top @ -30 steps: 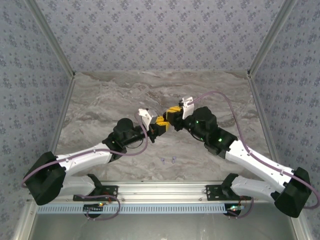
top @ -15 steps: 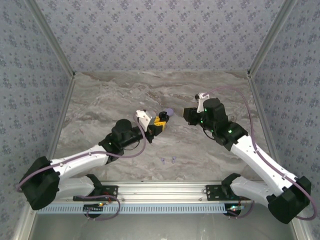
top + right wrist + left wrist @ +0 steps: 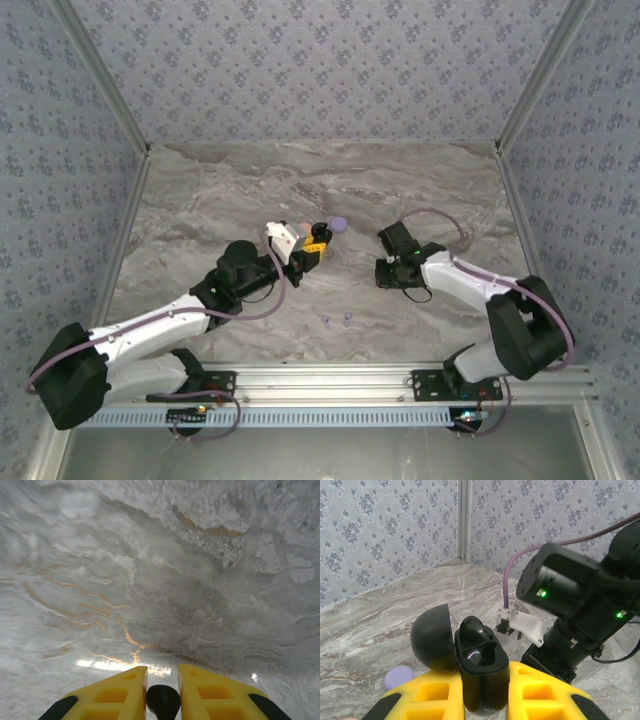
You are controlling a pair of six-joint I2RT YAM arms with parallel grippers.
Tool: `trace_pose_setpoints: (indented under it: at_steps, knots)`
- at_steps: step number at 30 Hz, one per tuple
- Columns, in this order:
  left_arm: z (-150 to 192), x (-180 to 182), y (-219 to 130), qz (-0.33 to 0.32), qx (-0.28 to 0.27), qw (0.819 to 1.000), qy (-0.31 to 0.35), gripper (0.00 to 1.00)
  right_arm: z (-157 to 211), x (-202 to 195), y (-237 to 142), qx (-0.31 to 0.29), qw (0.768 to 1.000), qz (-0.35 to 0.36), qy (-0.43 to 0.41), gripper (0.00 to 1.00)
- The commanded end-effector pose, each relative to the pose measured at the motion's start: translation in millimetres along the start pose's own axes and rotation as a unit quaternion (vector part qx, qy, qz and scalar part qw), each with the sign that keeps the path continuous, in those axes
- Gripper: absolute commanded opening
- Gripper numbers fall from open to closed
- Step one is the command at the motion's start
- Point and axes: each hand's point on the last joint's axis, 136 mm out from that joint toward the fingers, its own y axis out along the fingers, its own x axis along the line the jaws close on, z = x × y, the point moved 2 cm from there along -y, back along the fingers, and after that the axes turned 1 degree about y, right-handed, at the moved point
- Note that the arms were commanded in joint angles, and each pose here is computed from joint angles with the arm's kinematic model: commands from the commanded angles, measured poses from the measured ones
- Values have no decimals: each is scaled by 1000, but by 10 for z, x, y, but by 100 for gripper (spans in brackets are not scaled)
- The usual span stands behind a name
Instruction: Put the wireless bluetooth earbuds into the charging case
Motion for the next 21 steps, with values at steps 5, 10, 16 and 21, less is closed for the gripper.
trace_pose_setpoints:
  at_steps: [5,10,16,21]
  knots:
    - [-58,32,-41,-9,-11,1000,10,6,58,-75,129,28,999,42,3,24]
    - [-54,32,-44,-9,-12,1000,10,6,135,-86,200,67,996,64,-18,26]
    - [-69,28,-65,-9,-14,1000,10,6,177,-49,244,98,991,80,-43,29]
    - [-72,34,-85,-11,-16,1000,10,6,203,-19,223,115,988,88,-55,30]
